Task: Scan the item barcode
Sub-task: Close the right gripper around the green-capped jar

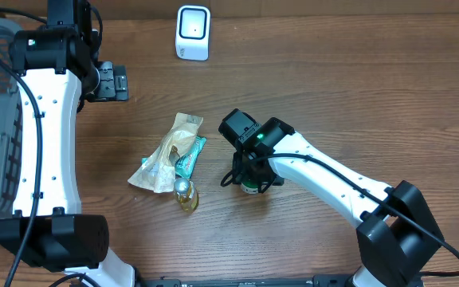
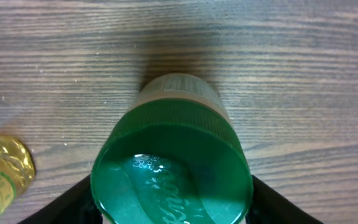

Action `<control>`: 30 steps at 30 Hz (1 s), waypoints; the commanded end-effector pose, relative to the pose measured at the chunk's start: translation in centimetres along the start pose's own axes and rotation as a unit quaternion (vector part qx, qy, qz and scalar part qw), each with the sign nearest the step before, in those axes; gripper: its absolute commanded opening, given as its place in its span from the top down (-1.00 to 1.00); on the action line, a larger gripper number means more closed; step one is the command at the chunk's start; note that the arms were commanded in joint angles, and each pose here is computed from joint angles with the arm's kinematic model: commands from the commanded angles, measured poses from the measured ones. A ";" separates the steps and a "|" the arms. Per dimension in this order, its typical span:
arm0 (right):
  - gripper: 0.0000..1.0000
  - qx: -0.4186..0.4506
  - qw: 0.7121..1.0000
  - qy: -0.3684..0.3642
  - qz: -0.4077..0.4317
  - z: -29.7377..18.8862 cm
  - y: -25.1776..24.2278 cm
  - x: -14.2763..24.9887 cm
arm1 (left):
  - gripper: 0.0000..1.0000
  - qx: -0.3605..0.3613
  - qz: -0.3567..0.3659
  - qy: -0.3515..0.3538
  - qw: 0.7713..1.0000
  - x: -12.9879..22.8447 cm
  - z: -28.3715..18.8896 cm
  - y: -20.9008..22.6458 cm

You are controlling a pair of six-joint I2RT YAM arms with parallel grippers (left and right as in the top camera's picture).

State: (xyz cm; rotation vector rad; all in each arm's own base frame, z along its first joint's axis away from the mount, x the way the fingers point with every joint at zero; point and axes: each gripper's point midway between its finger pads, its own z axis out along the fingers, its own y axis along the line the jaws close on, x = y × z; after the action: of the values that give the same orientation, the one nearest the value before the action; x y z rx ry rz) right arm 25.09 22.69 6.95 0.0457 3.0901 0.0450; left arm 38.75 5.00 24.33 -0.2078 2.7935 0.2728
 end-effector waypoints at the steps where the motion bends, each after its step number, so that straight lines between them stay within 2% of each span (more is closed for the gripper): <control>1: -0.25 0.003 1.000 -0.010 -0.026 -0.5 0.1 -0.4 | -0.99 -0.004 0.003 -0.006 1.000 -0.3 -0.3 0.1; 4: -0.30 0.004 0.999 -0.009 -0.042 -0.5 0.1 -0.4 | -0.99 -0.004 0.003 -0.006 1.000 -0.3 -0.3 0.1; 9: -0.32 0.007 0.992 -0.009 -0.122 -0.5 0.0 -0.4 | -0.99 -0.004 0.003 -0.006 1.000 -0.3 -0.3 0.1; 14: -0.35 0.036 0.988 -0.025 -0.147 -0.5 -1.0 -1.0 | -0.99 -0.004 0.003 -0.006 1.000 -0.3 -0.3 0.1; 16: -0.56 0.038 0.988 -0.030 -0.146 -0.5 -1.0 -1.2 | -0.99 -0.004 0.003 -0.006 1.000 -0.3 -0.3 0.1; 17: -0.98 0.038 0.988 -0.030 -0.146 -0.5 -1.0 -1.2 | -0.99 -0.004 0.004 -0.006 1.000 -0.3 -0.3 0.1; 18: -1.00 0.037 0.989 -0.031 -0.142 -0.5 -0.9 -1.3 | -0.99 -0.004 0.004 -0.006 1.000 -0.3 -0.3 0.1; 21: -1.00 0.030 0.994 -0.023 -0.102 -0.5 -0.8 -0.9 | -0.99 -0.004 0.004 -0.006 1.000 -0.3 -0.3 0.1; 24: -0.97 0.025 0.999 -0.002 -0.021 -0.5 -0.9 0.1 | -0.99 -0.004 0.004 -0.006 1.000 -0.3 -0.3 0.1; 30: -0.60 0.008 0.999 0.009 0.038 -0.5 -0.2 0.5 | -0.99 -0.004 0.004 -0.006 1.000 -0.3 -0.3 0.1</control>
State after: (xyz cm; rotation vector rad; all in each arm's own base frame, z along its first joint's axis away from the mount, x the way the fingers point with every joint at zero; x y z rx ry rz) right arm 24.35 21.59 6.94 0.0135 3.1164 -0.0321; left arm 38.75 5.00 24.33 -0.2078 2.7935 0.2728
